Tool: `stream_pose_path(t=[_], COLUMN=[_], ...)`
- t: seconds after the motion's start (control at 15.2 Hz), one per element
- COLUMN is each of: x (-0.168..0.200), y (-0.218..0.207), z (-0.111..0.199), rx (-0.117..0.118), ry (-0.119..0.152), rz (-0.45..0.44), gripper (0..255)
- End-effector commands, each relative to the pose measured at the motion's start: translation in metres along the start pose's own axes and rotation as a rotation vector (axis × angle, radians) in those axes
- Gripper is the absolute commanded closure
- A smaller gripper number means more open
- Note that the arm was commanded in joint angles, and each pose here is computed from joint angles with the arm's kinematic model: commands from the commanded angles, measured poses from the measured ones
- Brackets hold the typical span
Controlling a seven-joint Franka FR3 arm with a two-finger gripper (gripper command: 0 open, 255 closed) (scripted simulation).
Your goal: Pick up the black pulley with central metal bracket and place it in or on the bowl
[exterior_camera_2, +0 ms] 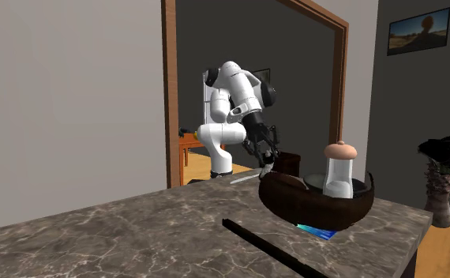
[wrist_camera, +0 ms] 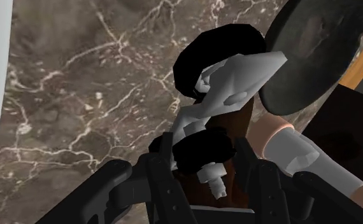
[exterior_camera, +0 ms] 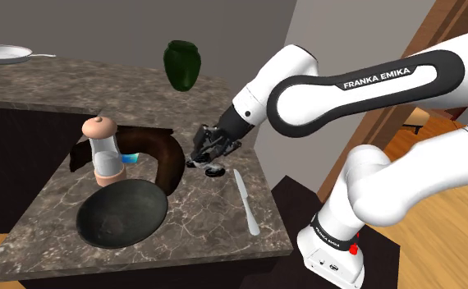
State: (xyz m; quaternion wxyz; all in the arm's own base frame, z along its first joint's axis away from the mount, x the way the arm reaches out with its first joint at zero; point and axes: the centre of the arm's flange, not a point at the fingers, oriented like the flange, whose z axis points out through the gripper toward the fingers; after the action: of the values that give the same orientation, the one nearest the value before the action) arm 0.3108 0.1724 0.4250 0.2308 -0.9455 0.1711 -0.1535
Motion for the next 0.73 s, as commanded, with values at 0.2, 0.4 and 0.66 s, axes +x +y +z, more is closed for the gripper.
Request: stream_pose_path(t=[0.2,0.4,0.66], x=[0.004,0.008,-0.001], y=[-0.013,-0.021,-0.056], z=[-0.022,-0.036,-0.02], rx=[0.0,0.0,0.0], ry=[0.0,0.0,0.0], rz=[0.0,0.0,0.0], gripper=[255,255,255])
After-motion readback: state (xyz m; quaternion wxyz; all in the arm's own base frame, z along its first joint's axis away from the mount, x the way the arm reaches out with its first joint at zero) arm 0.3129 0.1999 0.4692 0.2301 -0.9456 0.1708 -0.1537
